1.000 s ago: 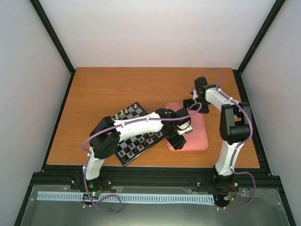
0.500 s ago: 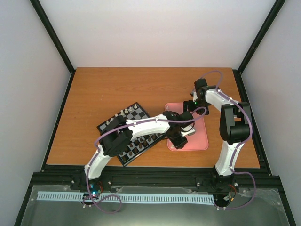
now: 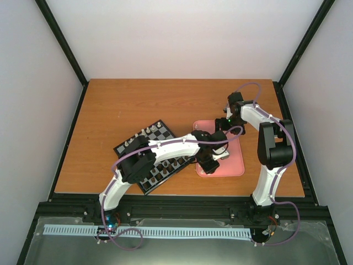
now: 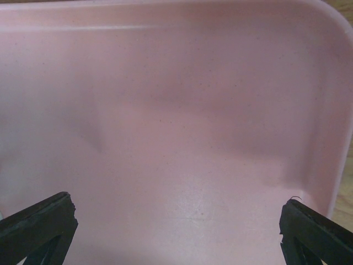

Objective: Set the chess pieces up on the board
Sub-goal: Pick up the chess piece from the storage box.

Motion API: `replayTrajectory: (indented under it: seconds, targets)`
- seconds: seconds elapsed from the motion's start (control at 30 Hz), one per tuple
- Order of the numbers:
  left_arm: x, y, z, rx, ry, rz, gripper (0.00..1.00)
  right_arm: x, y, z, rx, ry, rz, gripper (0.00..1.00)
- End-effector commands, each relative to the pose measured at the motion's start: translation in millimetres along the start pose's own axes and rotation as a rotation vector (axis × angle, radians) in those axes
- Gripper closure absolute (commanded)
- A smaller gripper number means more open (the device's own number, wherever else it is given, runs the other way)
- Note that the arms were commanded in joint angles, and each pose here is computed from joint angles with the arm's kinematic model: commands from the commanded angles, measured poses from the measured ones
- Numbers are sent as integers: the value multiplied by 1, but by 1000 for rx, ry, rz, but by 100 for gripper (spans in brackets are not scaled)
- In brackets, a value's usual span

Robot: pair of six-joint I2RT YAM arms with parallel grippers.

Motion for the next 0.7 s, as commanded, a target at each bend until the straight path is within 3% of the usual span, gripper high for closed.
replayTrajectory:
  seconds: [0.0,0.13,0.43,0.6,0.67]
  targets:
    - [8,-3,-11,-35,-29,2,63,9,6,2,5,-11,-37,0]
    - [8,-7,-11,-35,-36,15,69,8,6,1,4,-14,-35,0]
    - [7,-9,-12,-39,-43,25,69,9,7,2,3,-10,-40,0]
    - [5,-10,-13,-35,-54,33,84,10,7,2,3,-11,-40,0]
    - [5,-10,-13,-35,-56,34,85,10,7,2,4,-13,-41,0]
Point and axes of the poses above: each gripper's point midway between its finger pads, its own x axis back along the fingers, its own z axis along the line the jaws close on, y = z × x, the point moved 3 cm from there along x, back along the fingers, and after that the axes turned 14 degrees about x, right-handed, at the moved point
